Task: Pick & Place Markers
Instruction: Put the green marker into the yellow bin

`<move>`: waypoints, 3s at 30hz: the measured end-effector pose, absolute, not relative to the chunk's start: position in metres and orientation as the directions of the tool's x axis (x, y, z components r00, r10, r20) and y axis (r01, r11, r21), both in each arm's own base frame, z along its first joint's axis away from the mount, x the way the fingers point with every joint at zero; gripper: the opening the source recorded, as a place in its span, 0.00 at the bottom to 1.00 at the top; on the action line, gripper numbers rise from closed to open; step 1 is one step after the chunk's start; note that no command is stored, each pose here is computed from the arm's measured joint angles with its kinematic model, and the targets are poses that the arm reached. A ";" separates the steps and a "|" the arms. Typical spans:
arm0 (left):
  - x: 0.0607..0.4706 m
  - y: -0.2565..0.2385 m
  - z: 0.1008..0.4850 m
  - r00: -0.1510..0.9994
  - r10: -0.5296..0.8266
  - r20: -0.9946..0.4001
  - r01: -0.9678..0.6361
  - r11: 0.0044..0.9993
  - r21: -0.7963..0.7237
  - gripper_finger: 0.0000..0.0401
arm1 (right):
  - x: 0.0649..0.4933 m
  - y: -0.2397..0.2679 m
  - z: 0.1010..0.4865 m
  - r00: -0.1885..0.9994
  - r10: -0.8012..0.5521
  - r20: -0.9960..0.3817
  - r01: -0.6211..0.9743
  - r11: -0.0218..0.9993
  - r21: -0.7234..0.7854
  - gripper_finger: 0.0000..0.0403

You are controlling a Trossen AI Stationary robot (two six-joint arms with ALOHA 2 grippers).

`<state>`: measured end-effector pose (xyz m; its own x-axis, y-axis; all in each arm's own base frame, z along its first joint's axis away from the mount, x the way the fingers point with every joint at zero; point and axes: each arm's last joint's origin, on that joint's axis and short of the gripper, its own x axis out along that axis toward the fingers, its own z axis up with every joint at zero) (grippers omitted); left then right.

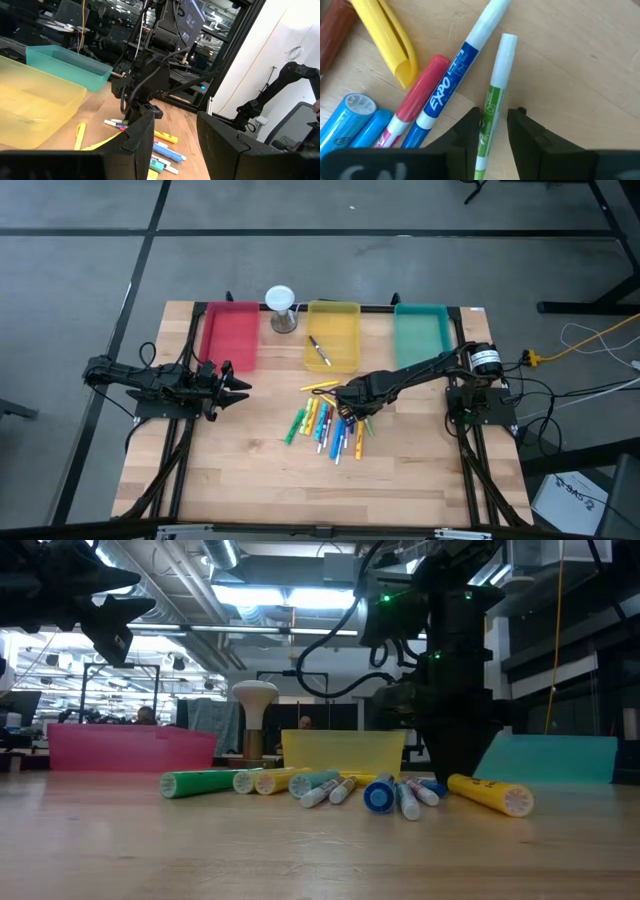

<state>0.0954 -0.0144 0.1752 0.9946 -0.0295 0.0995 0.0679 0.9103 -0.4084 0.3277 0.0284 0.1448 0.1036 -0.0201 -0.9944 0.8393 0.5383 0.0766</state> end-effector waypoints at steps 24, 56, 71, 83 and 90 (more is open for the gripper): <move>0.095 -0.014 0.175 0.995 -0.030 0.100 0.068 0.910 -0.408 0.36 | 0.330 0.029 0.143 0.122 0.001 -0.993 0.826 0.554 0.102 0.08; 0.095 -0.014 0.175 0.995 -0.030 0.099 0.068 0.910 -0.408 0.36 | 0.328 0.029 0.163 0.112 -0.043 -0.993 0.820 0.568 0.068 0.07; 0.095 -0.014 0.175 0.995 -0.030 0.100 0.068 0.910 -0.408 0.36 | 0.339 0.018 0.190 0.194 -0.092 -0.977 0.800 0.591 0.103 0.07; 0.095 -0.014 0.175 0.995 -0.030 0.099 0.068 0.910 -0.408 0.36 | 0.363 -0.037 0.248 0.335 -0.213 -0.918 0.761 0.636 0.130 0.07; 0.095 -0.014 0.175 0.995 -0.030 0.099 0.068 0.910 -0.408 0.36 | 0.365 -0.091 0.282 0.402 -0.291 -0.868 0.760 0.635 0.139 0.07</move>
<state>0.0954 -0.0144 0.1752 0.9946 -0.0295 0.0993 0.0678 0.9103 -0.4083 0.3648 -0.0911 0.2818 0.4022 -0.2908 -0.8681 0.7598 0.6351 0.1393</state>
